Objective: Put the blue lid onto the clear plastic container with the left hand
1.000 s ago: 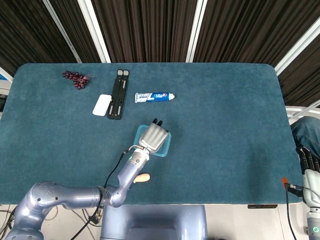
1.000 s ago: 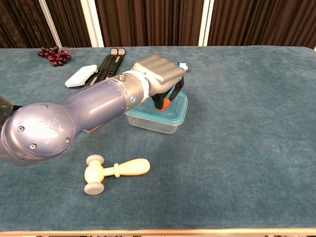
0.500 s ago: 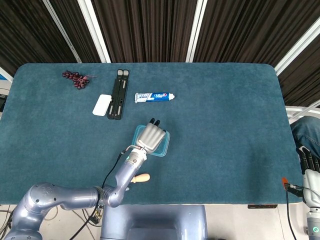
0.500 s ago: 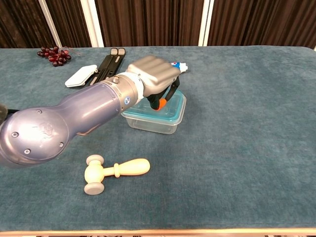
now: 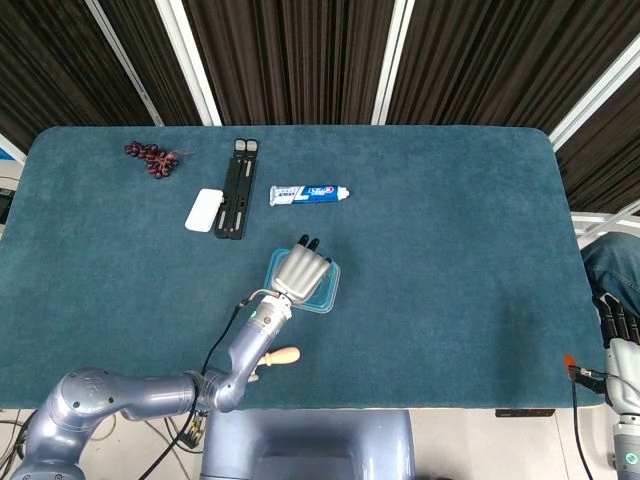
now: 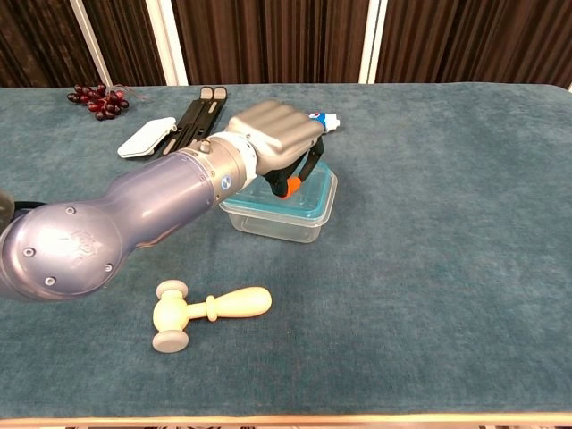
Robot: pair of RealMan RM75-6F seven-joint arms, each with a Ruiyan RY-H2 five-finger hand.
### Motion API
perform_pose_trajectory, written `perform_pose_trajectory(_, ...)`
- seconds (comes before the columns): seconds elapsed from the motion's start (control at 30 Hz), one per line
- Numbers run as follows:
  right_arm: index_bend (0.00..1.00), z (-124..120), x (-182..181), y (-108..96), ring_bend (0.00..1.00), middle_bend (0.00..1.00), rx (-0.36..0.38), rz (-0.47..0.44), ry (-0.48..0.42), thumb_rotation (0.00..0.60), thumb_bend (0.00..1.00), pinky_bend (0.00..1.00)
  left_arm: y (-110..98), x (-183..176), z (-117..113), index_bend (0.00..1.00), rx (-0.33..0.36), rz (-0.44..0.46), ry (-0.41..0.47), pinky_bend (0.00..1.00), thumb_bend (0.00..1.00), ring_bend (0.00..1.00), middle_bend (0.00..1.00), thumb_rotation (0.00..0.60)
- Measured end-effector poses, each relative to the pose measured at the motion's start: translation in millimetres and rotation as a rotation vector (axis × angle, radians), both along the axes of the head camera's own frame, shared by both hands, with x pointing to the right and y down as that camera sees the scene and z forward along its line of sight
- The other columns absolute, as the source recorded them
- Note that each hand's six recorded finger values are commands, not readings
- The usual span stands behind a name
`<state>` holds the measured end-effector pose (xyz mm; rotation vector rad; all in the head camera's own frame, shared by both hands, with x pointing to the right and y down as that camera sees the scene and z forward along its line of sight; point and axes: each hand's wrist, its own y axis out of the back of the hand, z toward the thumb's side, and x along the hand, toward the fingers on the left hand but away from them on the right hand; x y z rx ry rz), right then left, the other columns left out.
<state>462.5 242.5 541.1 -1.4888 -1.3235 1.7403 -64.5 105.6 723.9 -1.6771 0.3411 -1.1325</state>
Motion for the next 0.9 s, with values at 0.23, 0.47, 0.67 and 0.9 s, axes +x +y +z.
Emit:
perform_pose_trajectory(0.23, 0.00, 0, 0, 0, 0.00, 0.00, 0.000, 0.000, -0.001, 0.600, 0.35, 0.00, 5, 6, -3, 0.65, -0.002, 0.002, 0.013, 0.24, 0.52, 0.23, 0.53, 0.600)
perform_pose_trajectory(0.47, 0.00, 0, 0, 0, 0.00, 0.00, 0.000, -0.003, -0.001, 0.600, 0.35, 0.00, 9, 4, -3, 0.65, 0.000, 0.000, -0.006, 0.24, 0.52, 0.23, 0.53, 0.600)
perform_pose_trajectory(0.67, 0.00, 0, -1, 0, 0.00, 0.00, -0.002, -0.003, -0.001, 0.600, 0.35, 0.00, 8, -2, -3, 0.65, 0.008, -0.009, -0.012, 0.24, 0.52, 0.23, 0.53, 0.600)
perform_pose_trajectory(0.9, 0.00, 0, 0, 0, 0.00, 0.00, -0.002, -0.002, 0.001, 0.600, 0.35, 0.00, 9, -5, 1, 0.65, 0.001, -0.009, -0.008, 0.24, 0.52, 0.23, 0.53, 0.600)
